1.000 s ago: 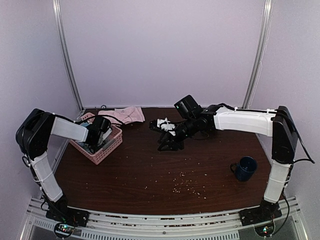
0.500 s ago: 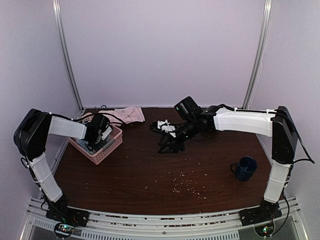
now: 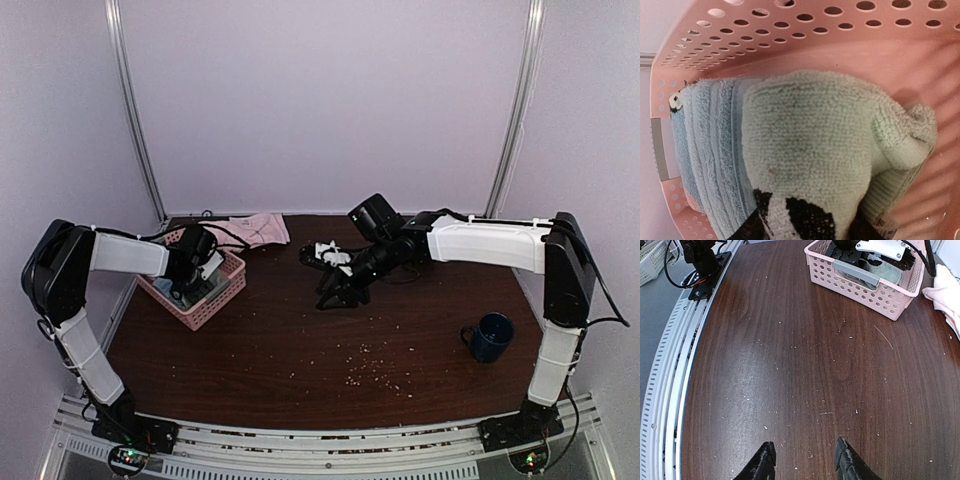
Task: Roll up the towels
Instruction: Place the towel in the storage box.
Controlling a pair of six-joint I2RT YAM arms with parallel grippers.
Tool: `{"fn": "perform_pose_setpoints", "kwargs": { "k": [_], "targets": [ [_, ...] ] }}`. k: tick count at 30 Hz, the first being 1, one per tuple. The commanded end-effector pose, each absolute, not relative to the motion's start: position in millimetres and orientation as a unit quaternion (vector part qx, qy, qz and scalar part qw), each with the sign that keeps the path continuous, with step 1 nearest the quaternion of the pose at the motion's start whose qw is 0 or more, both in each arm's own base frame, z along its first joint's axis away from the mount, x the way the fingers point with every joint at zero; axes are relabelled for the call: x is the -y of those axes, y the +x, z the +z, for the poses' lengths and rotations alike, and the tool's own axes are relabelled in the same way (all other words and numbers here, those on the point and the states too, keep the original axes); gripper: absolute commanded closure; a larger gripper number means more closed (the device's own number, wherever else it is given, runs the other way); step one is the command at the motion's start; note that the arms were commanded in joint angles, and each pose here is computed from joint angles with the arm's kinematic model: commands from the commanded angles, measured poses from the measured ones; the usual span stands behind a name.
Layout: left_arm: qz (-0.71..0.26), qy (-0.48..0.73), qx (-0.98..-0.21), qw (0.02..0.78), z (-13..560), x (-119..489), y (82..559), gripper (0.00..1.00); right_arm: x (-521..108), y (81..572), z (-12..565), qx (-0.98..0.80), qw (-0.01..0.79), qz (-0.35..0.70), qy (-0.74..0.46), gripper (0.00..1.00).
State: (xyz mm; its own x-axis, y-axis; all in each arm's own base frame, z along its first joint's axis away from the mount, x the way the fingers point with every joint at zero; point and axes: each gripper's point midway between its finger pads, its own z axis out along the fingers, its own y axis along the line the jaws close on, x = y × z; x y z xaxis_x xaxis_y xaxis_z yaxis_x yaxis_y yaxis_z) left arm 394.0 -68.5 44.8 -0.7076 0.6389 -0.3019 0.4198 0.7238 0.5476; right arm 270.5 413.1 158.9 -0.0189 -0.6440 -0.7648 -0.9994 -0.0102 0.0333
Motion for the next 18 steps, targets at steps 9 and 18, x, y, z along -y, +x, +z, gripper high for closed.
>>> {"fn": "perform_pose_setpoints", "kwargs": {
  "k": [9,18],
  "targets": [
    [0.198,0.290,-0.895,0.274,82,76,392,0.44,-415,265,180,-0.629,0.295,0.324,-0.642,0.57],
    [0.182,0.303,-0.897,0.266,77,80,387,0.41,-415,264,179,-0.627,0.291,0.328,-0.644,0.57]
  ]
}}
